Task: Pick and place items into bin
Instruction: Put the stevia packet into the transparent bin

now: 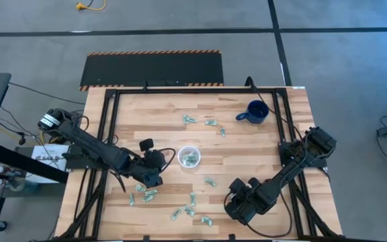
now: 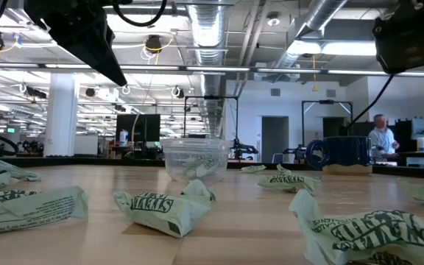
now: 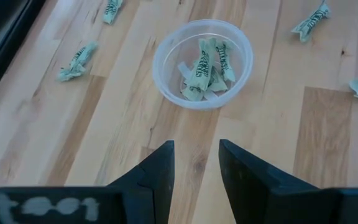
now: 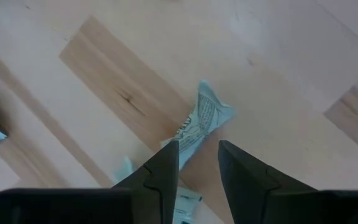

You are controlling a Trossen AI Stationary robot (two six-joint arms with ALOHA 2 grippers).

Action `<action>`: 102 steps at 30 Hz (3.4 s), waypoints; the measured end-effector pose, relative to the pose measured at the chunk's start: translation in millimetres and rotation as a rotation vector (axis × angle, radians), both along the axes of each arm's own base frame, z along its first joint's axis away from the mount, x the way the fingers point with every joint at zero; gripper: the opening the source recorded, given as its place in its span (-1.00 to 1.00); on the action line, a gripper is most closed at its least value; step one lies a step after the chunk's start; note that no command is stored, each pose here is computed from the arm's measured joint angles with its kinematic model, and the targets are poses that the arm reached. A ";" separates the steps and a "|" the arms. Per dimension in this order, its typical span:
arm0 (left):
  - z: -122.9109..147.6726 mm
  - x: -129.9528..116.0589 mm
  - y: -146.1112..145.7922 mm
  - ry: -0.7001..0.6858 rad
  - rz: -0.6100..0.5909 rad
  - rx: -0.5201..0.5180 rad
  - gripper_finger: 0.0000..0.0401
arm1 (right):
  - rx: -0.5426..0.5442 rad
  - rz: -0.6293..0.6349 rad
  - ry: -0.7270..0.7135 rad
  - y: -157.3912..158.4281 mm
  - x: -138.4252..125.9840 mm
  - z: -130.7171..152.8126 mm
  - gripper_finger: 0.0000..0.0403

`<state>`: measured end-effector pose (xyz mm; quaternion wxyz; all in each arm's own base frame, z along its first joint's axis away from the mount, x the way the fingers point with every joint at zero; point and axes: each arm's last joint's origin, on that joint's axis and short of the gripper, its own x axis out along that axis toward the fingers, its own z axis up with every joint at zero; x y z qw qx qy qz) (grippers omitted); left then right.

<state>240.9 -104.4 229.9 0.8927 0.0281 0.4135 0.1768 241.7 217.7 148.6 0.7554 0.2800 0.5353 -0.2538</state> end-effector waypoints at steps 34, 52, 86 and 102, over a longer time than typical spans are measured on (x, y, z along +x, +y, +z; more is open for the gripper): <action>-0.1 0.2 0.0 -0.001 0.001 -0.001 -0.42 | -0.023 0.045 -0.061 -6.2 4.6 -8.2 -0.07; -0.1 0.2 0.0 -0.001 0.001 -0.001 -0.42 | -0.030 0.059 -0.044 -11.8 8.4 -8.5 -0.39; 0.4 0.8 0.1 -0.013 0.008 0.008 -0.42 | -0.236 0.242 -0.030 -9.3 28.0 -11.5 -0.94; 0.5 0.6 0.6 -0.017 0.016 0.023 -0.42 | -0.557 0.410 -0.145 -72.4 111.9 49.6 -0.99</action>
